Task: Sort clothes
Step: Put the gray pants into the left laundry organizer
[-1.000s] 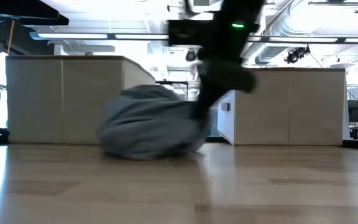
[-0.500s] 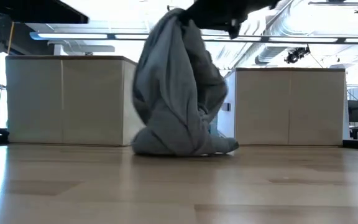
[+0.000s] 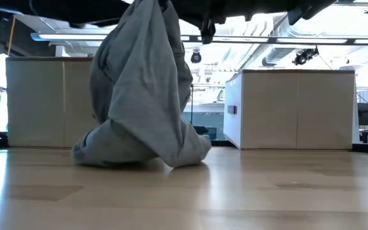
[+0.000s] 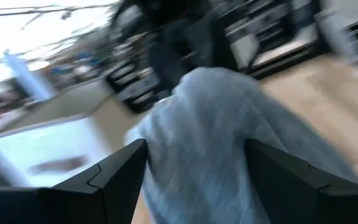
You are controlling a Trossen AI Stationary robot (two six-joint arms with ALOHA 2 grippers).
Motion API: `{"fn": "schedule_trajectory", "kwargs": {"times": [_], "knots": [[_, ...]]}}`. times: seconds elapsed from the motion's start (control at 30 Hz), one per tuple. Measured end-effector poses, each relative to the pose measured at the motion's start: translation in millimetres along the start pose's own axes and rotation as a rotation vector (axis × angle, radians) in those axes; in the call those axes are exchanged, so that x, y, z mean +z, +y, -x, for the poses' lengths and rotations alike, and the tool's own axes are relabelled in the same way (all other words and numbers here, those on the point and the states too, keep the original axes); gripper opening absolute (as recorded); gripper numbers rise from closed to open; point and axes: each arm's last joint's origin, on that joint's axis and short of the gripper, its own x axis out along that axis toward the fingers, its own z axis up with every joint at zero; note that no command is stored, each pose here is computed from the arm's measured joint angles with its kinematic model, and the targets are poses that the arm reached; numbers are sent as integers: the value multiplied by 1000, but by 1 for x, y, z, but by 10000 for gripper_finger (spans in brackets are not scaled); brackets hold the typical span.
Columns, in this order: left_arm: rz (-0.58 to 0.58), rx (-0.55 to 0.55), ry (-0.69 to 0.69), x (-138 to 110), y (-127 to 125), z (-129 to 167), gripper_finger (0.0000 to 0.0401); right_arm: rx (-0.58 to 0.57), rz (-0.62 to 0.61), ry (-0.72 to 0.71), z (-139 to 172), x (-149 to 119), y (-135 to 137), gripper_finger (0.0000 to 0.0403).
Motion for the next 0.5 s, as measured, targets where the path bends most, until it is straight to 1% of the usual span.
{"fn": "schedule_trajectory", "kwargs": {"times": [0.07, 0.17, 0.23, 0.3, 0.37, 0.43, 0.5], "knots": [[35, -76, -32, -4, 2, -8, 266, 31, -2, -8, -2, -2, 0, 3], [92, -95, -43, -11, 6, -19, 266, 61, -1, -1, -6, -6, 2, 3], [105, -111, -43, -16, 7, -24, 266, 76, 1, 4, -10, -7, 3, 3], [102, -159, -49, -19, 6, -29, 266, 81, 13, 6, -13, -7, 3, 3], [125, -215, -54, -22, 5, -33, 265, 87, 32, 8, -16, -8, 4, 3], [163, -261, -60, -22, 4, -37, 255, 94, 45, 5, -17, -7, 5, 3], [184, -279, -54, -24, 3, -37, 234, 94, 62, -4, -17, -6, 5, 9]]}}
